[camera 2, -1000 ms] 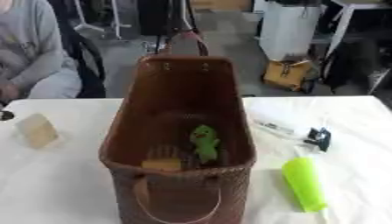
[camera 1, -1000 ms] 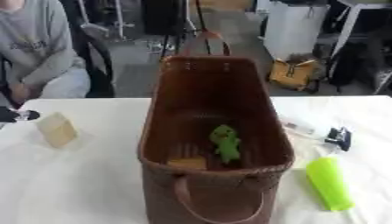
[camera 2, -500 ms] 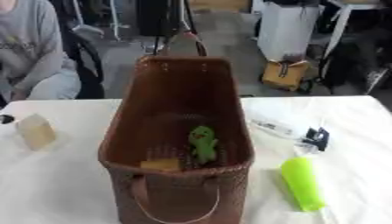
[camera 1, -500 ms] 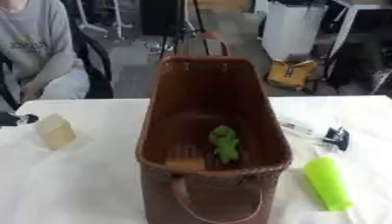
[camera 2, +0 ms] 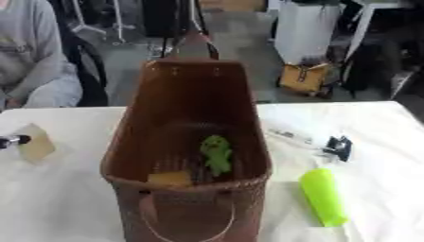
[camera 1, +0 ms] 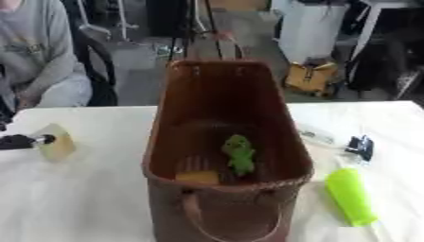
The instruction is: Pick up objects on the table and place them in the box.
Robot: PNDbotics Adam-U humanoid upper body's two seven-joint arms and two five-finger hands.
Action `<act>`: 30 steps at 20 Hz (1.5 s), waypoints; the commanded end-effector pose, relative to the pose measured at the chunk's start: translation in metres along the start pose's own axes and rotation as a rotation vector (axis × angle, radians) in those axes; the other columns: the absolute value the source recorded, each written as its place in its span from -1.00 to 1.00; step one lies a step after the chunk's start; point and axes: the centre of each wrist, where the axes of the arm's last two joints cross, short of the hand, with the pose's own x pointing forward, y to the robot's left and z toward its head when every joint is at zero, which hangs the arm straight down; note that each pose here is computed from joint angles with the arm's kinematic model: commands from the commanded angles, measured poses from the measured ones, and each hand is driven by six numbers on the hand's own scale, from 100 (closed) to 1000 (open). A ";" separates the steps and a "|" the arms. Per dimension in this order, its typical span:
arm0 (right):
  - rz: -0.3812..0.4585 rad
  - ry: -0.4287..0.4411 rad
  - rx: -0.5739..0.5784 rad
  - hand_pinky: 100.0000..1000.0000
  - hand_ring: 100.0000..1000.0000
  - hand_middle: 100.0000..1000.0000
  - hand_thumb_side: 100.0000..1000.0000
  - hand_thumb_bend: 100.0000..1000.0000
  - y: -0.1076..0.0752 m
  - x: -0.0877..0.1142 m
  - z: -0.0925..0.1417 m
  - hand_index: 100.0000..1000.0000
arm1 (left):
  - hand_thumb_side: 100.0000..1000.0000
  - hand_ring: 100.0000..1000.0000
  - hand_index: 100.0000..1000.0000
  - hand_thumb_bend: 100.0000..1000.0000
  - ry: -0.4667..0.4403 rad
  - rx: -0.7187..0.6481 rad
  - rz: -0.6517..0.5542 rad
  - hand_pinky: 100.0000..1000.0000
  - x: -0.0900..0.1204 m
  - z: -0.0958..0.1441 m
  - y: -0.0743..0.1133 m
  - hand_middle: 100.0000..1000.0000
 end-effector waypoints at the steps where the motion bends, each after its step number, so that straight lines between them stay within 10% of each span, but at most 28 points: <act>1: 0.017 -0.033 0.011 -0.02 0.14 0.36 0.18 -0.42 -0.005 0.005 -0.007 0.56 | 0.04 0.42 0.68 1.00 -0.017 0.064 -0.005 0.33 0.003 -0.002 0.026 0.40; 30: 0.019 -0.044 0.001 -0.02 0.12 0.36 0.20 -0.44 -0.005 0.007 -0.008 0.56 | 0.02 0.41 0.67 1.00 0.102 0.226 -0.006 0.33 -0.015 -0.004 0.045 0.39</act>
